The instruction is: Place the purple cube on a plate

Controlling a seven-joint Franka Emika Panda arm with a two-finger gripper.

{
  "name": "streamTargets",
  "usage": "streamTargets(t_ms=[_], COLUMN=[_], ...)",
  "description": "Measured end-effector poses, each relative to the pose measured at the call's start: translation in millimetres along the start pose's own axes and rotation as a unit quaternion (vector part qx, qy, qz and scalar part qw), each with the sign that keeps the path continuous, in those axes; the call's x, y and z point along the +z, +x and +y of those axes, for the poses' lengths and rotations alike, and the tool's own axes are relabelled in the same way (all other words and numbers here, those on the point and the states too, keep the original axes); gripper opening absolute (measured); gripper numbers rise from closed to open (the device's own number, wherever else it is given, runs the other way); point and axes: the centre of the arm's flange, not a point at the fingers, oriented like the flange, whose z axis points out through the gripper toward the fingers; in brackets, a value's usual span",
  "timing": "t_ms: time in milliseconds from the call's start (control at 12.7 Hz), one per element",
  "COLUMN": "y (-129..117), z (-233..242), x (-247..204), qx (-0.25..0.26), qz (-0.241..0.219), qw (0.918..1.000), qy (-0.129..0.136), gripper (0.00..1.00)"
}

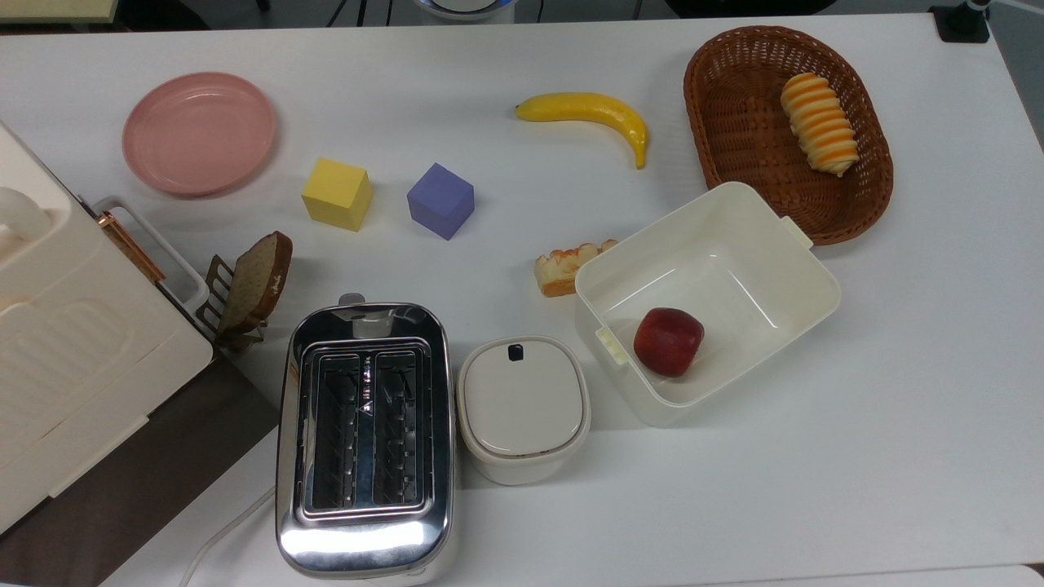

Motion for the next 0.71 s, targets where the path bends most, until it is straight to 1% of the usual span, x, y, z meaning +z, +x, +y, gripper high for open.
streamTargets(t_ms=[79,157,393,708], y=[1.9,3.9,12.5,42.9], z=[4.8,7.4,0.7,-6.3], x=[1.4,3.7,12.8,33.1], qx=[0.004,0.004,-0.005,-0.013], qz=[0.001,-0.001,-0.007,0.017], qw=[0.9999,0.9999,0.9999,0.9997], qy=[0.009,0.012,0.012,0.010], gripper=[1.00,1.00,1.00,1.00])
